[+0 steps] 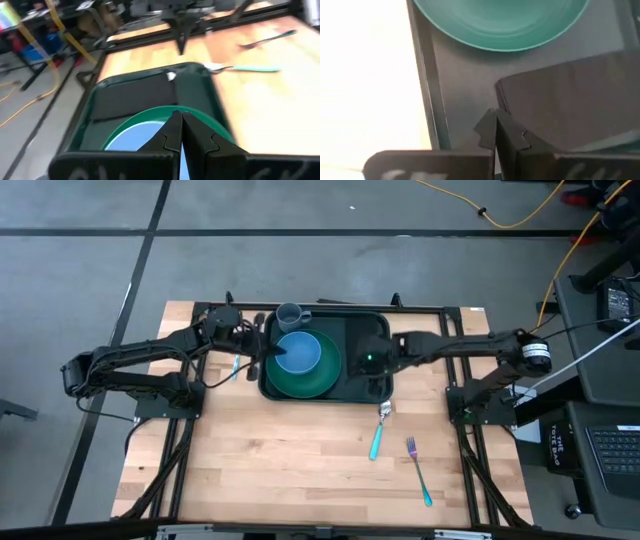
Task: Set up tray
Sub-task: Put the blue fork on the black table napkin on the black tray
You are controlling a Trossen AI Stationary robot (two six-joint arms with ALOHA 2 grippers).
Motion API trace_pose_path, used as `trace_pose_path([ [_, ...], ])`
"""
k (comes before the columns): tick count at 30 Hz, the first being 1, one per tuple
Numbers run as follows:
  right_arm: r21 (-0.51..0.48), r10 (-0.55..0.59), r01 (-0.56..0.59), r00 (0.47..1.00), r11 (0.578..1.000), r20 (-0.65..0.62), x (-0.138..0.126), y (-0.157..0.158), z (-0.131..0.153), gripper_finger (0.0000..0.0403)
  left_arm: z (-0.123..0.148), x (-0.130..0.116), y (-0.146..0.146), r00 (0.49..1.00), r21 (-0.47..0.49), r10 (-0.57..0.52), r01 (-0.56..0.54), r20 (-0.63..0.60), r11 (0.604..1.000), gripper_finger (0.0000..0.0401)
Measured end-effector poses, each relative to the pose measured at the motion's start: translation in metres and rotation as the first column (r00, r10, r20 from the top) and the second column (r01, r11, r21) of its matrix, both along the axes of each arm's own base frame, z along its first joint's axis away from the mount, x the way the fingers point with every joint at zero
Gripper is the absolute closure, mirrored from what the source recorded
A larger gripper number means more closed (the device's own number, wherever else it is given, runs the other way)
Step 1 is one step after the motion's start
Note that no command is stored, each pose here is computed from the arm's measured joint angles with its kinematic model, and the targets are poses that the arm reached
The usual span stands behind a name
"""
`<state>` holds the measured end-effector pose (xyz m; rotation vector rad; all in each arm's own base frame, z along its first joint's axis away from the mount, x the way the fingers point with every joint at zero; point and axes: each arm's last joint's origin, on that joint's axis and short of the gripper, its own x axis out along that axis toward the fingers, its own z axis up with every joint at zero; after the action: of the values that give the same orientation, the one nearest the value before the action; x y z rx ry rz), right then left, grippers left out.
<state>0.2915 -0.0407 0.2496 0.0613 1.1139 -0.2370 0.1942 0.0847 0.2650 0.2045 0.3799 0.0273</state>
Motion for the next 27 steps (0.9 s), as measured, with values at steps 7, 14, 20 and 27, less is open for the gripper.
trace_pose_path([
  [7,0.054,-0.13,0.128,0.991,0.99,0.034,0.002,0.046,0.0,0.0395,0.0,0.0,-0.002,0.996,-0.02,-0.083,0.083,0.016,0.996,0.0398],
  [14,0.15,-0.235,0.232,0.972,0.961,0.008,-0.005,0.083,-0.002,0.0399,0.002,0.003,-0.008,0.992,0.019,-0.125,0.125,0.027,0.992,0.0398],
  [20,0.201,-0.334,0.337,0.941,0.92,-0.05,-0.016,0.109,-0.004,0.04,0.003,0.008,-0.019,0.98,0.072,-0.195,0.193,0.036,0.979,0.0398],
  [27,0.234,-0.417,0.432,0.902,0.871,-0.111,-0.032,0.14,-0.003,0.0401,-0.012,0.009,-0.025,0.957,0.059,-0.246,0.24,0.152,0.969,0.0398],
])
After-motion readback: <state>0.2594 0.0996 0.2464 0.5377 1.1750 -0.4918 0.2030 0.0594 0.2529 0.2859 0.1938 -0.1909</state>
